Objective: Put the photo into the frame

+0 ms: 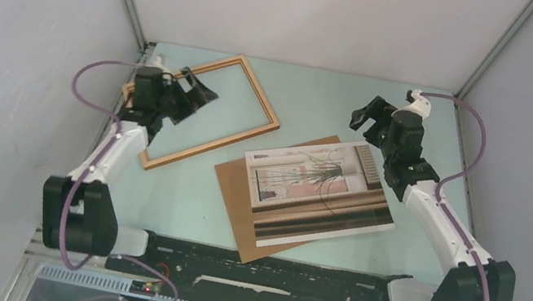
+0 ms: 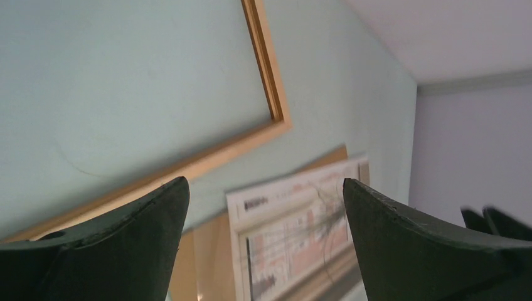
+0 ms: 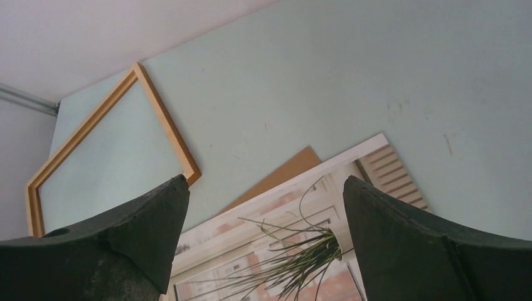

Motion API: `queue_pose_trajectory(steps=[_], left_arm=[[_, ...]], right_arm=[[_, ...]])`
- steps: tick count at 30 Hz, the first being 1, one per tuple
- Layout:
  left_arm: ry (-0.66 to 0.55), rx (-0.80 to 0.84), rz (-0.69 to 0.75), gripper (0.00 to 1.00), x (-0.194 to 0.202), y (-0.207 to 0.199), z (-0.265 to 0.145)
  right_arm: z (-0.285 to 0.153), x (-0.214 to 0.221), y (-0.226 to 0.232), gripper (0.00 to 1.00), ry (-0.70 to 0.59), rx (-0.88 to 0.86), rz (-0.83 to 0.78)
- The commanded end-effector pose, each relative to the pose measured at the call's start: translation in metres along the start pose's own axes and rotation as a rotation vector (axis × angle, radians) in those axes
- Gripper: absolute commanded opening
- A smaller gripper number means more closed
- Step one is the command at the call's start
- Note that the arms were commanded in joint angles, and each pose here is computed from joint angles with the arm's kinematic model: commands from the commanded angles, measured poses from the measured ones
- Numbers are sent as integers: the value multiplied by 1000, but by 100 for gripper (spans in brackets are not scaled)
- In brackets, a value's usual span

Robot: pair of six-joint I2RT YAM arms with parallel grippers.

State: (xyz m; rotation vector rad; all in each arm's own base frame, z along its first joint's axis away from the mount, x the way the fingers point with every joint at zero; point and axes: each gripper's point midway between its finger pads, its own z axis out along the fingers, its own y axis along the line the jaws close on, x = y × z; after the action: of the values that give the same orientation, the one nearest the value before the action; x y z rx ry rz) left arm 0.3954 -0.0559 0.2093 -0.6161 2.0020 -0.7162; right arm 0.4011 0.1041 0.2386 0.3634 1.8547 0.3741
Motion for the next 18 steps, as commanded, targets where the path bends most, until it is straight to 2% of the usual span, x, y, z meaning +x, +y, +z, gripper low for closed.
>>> queue_pose_trajectory(steps=[1,6,12,18], left_arm=[[186,132,12,100,51,-48,16],[334,80,-55,98,101,-32,40],[359,-70,-109,97,126,13,55],[400,-133,-122,98,147,31,60]], right_arm=[[11,-2,17,100,71,-130,106],[28,17,9,100,217,-215,218],[43,45,8,100,382,-264,225],[59,71,-2,100,504,-233,204]])
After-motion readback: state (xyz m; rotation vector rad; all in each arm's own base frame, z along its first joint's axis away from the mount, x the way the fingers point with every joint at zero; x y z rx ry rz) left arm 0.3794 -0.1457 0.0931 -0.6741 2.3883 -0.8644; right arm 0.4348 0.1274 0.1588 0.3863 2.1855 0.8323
